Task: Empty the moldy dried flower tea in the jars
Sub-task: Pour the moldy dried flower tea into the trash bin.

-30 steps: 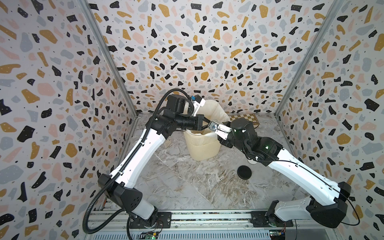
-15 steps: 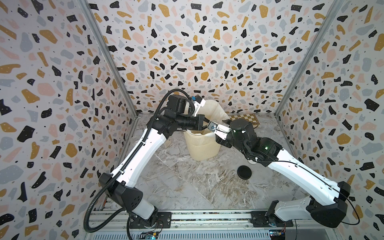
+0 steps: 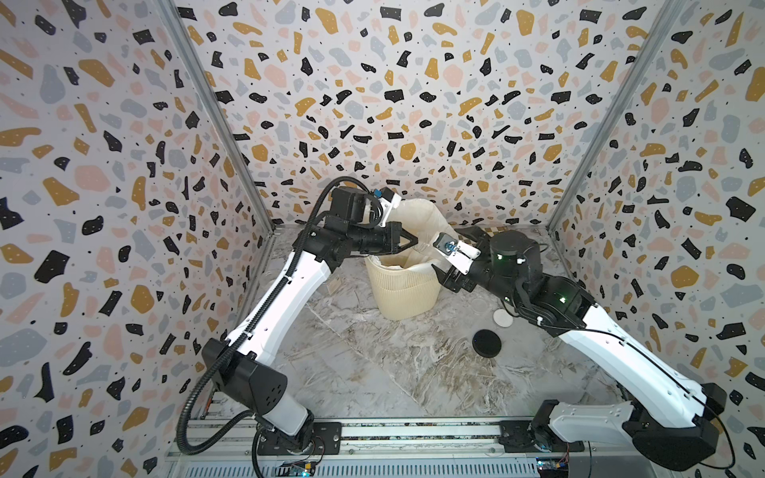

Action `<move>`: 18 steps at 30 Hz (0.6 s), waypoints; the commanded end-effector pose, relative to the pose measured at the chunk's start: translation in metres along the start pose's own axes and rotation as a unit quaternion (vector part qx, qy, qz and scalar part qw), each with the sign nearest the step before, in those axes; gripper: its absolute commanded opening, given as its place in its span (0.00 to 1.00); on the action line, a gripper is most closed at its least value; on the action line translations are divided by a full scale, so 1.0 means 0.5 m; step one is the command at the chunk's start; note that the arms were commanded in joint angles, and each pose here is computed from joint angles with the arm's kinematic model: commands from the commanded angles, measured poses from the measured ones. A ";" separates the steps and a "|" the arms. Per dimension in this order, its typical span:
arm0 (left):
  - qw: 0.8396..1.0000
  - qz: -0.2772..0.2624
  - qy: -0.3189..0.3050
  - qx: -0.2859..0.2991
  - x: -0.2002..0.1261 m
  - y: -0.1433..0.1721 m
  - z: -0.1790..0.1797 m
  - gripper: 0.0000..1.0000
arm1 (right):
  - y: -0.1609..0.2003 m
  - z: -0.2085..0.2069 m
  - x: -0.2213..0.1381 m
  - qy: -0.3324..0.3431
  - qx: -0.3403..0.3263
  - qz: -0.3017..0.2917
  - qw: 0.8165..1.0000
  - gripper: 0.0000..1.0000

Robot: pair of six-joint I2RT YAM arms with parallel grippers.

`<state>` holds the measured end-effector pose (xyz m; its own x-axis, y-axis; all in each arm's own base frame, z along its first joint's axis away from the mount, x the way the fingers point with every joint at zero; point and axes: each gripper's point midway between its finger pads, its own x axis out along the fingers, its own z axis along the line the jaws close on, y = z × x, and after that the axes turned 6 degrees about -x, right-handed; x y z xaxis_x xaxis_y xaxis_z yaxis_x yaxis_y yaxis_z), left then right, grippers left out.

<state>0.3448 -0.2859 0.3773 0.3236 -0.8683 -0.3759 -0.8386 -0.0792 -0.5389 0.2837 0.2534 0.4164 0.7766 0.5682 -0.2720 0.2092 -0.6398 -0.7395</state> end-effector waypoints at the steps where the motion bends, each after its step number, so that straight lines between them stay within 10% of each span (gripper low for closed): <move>1: 0.999 -0.035 0.036 0.009 -0.009 -0.051 -0.031 0.00 | -0.055 -0.069 -0.065 0.026 0.085 -0.079 0.993 1.00; 10: 0.994 -0.087 0.069 -0.013 -0.018 -0.158 -0.037 0.00 | 0.001 -0.214 -0.092 0.006 0.344 -0.124 0.931 1.00; 18: 0.984 -0.131 0.121 0.001 -0.021 -0.212 -0.064 0.00 | 0.027 -0.215 -0.065 -0.100 0.532 -0.193 0.818 1.00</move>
<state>0.4172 -0.2798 0.4284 0.4318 -0.8890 -0.1525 -0.7893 -0.2906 -0.5409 0.3412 0.1559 0.4579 0.7464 0.6649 -0.0290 -0.2089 0.1927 -0.9588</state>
